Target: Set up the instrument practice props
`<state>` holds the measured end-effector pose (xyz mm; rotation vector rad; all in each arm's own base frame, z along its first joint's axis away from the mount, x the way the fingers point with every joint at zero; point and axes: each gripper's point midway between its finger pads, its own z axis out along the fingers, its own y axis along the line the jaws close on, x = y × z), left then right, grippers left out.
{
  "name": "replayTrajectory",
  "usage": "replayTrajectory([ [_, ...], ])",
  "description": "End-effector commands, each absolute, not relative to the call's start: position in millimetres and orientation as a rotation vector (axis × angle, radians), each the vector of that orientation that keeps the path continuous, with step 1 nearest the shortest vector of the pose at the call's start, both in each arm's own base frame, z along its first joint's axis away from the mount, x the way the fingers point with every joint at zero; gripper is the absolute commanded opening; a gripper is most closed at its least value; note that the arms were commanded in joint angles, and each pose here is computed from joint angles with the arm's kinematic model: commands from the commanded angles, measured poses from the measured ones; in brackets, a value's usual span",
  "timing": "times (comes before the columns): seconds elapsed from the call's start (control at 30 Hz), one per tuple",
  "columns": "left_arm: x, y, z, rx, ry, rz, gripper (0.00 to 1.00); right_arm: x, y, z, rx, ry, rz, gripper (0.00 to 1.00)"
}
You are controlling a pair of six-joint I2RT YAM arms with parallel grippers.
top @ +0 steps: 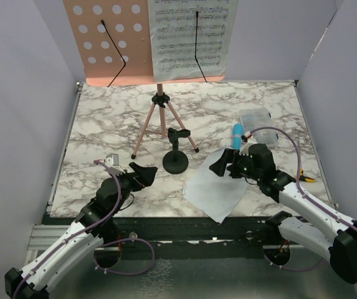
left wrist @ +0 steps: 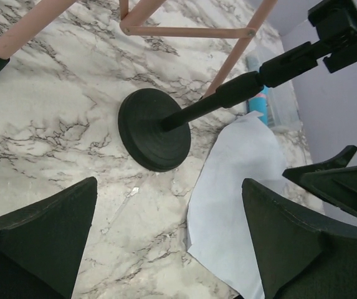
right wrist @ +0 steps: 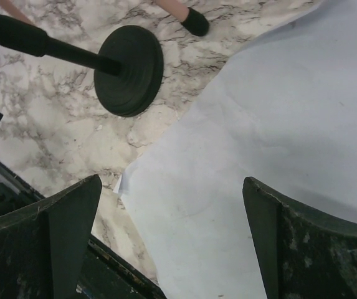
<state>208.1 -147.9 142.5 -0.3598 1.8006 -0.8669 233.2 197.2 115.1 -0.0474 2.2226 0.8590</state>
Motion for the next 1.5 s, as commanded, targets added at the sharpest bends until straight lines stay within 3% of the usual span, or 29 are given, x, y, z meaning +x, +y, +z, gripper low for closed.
replayTrajectory([
  [0.0,214,-149,147,-0.354,1.840,-0.808,0.99,240,171,103,0.104,2.254,0.692,1.00],
  [0.9,237,-185,127,-0.136,2.119,-0.637,0.99,232,78,73,0.682,2.211,0.467,1.00],
  [1.47,239,-182,142,-0.136,2.092,-0.631,0.99,220,95,29,0.762,2.325,0.663,1.00],
])
